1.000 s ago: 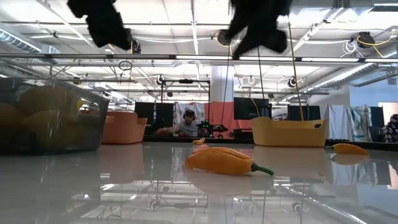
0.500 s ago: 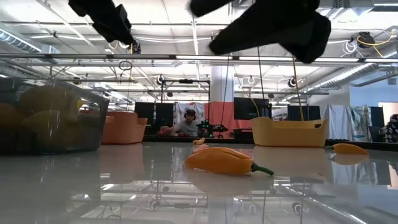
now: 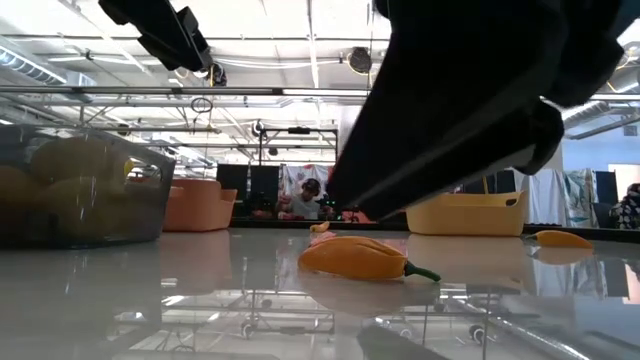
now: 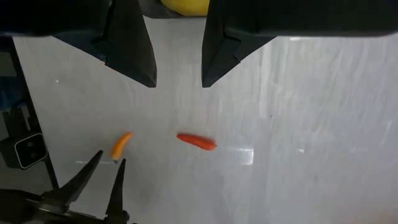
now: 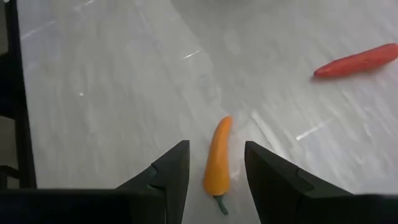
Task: Sort produce into baskets
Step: Put the yellow chili pepper into the yellow bin
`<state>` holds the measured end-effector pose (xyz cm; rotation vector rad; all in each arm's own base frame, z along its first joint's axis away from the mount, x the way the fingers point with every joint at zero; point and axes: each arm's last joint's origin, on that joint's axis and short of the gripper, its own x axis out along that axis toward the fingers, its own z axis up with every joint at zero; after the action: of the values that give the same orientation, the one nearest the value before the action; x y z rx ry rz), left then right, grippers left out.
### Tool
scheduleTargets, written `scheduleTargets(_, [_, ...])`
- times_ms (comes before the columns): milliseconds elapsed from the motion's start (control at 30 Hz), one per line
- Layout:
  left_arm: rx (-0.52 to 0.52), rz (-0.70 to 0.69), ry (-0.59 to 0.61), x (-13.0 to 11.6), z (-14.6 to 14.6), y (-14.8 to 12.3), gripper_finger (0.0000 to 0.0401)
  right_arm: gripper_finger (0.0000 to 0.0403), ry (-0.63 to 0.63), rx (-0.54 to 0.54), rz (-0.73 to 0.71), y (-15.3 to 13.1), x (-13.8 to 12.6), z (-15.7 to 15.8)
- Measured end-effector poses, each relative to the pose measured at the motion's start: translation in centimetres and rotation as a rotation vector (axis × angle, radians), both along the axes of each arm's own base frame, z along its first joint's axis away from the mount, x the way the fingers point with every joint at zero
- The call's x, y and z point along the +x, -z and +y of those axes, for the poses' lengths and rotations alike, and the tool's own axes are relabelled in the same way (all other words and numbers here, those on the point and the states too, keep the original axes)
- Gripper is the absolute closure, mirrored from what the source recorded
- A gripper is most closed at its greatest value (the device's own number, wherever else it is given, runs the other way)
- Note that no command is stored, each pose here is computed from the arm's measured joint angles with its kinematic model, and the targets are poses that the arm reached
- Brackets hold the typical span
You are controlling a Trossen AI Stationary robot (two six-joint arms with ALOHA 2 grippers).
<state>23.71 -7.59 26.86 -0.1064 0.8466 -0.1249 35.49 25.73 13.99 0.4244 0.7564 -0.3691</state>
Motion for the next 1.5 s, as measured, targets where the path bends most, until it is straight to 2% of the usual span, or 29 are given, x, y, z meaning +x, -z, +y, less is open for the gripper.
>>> scheduleTargets(267, [0.001,0.001,0.000,0.0,0.0,0.0,0.0267,0.0257,-0.008,-0.017,0.017,0.3,-0.1,0.0])
scheduleTargets(433, [-0.001,-0.006,-0.001,0.0,0.0,0.0,0.0267,0.0257,-0.027,-0.012,0.064,2.5,-0.1,0.4])
scheduleTargets(567, [0.000,-0.006,-0.002,0.0,0.0,0.0,0.0267,0.0264,-0.046,0.018,0.070,3.2,0.1,0.8])
scheduleTargets(700, [0.002,-0.006,-0.003,0.0,0.0,0.0,0.0267,0.0303,-0.051,0.006,0.095,3.2,-0.2,0.8])
scheduleTargets(833, [0.002,-0.006,-0.003,0.0,0.0,0.0,0.0267,0.0368,-0.058,-0.001,0.134,2.4,-0.5,0.3])
scheduleTargets(933, [0.002,-0.006,-0.004,0.0,0.0,0.0,0.0267,0.0394,-0.078,-0.039,0.157,1.1,-0.8,-0.4])
scheduleTargets(1100, [0.003,-0.007,-0.007,0.0,0.0,0.0,0.0267,0.0377,-0.082,-0.146,0.154,-3.7,-0.6,-3.8])
scheduleTargets(1300, [0.000,-0.015,-0.044,0.1,0.1,-0.1,0.0267,0.0391,-0.011,-0.207,0.199,-10.4,-1.4,-10.8])
scheduleTargets(1400, [0.005,-0.031,-0.067,0.2,0.1,-0.2,0.0267,0.0395,0.071,-0.222,0.219,-13.5,-2.4,-15.3])
scheduleTargets(1500, [-0.015,-0.048,-0.111,0.4,0.4,-0.3,0.0267,0.0395,0.170,-0.231,0.288,-15.5,-3.8,-19.8])
